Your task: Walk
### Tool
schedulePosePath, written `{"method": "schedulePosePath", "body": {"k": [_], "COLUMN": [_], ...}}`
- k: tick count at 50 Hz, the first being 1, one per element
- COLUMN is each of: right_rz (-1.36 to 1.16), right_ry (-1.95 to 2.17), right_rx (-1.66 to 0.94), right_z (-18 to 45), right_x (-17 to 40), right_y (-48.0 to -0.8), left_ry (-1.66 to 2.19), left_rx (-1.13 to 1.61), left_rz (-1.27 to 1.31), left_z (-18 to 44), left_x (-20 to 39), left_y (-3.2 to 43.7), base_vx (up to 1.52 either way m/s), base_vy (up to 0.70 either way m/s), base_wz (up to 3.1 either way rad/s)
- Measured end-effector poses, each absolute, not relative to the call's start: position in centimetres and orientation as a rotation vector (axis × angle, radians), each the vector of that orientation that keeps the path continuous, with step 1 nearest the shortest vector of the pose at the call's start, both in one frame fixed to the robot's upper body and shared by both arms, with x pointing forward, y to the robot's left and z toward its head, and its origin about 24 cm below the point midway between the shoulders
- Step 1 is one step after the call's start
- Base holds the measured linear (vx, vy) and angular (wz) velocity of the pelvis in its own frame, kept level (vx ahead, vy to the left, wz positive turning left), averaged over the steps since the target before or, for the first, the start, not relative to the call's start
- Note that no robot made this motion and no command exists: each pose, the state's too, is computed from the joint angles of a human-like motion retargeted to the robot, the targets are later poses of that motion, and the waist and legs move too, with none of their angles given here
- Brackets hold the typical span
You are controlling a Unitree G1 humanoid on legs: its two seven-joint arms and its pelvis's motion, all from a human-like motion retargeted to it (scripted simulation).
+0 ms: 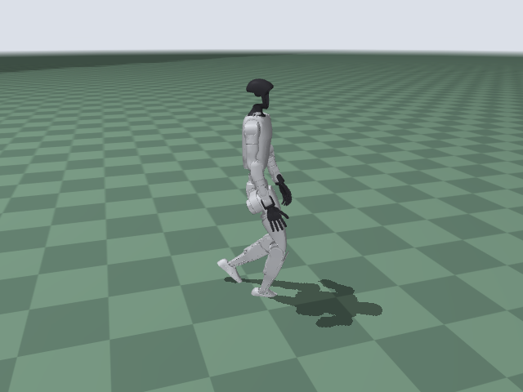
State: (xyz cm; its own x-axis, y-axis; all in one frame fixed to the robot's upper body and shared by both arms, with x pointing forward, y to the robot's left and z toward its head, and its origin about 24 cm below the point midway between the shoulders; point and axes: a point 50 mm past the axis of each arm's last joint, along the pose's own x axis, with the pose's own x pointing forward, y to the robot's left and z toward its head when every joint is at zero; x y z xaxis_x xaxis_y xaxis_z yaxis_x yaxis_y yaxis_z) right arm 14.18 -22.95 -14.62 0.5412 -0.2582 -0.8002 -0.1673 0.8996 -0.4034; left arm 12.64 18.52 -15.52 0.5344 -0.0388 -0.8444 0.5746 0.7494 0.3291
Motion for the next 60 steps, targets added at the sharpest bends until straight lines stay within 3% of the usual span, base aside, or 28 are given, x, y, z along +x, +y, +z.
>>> {"method": "schedulePosePath", "body": {"k": [8,13,17,25,30,40,47,60], "right_rz": [-0.032,0.005,0.027,-0.016,-0.057,-0.248,-0.245,-0.100], "right_ry": [0.960,0.964,0.995,1.011,0.999,0.893,0.866,1.255], "right_rx": [-0.465,-0.435,-0.441,-0.429,-0.392,-0.261,-0.307,-0.328], "right_z": [-14.0,-14.3,-14.8,-14.6,-14.3,-12.8,-12.3,-15.7], "right_x": [15.3,15.2,14.7,15.1,14.8,14.5,15.0,6.5], "right_y": [-23.2,-21.8,-21.2,-21.7,-22.8,-26.1,-26.9,-26.7], "left_ry": [1.226,1.283,1.229,0.953,0.914,1.076,1.237,1.382], "left_rx": [0.574,0.546,0.582,0.715,0.724,0.601,0.514,0.406], "left_rz": [-0.495,-0.479,-0.453,-0.348,-0.307,-0.232,-0.294,-0.344], "left_z": [-17.3,-17.5,-17.2,-14.8,-14.1,-15.3,-16.8,-17.5], "left_x": [5.0,3.3,4.9,14.1,15.6,12.0,7.6,2.6], "left_y": [19.4,19.9,20.3,20.9,21.3,22.6,21.5,21.1], "base_vx": [-0.01,-0.20,-0.36,-0.47,-0.47,-0.37,-0.13,0.37], "base_vy": [0.07,0.12,0.09,0.10,0.07,0.11,0.05,0.09], "base_wz": [-0.08,-0.03,-0.08,0.02,0.14,-0.01,-0.39,0.12]}}
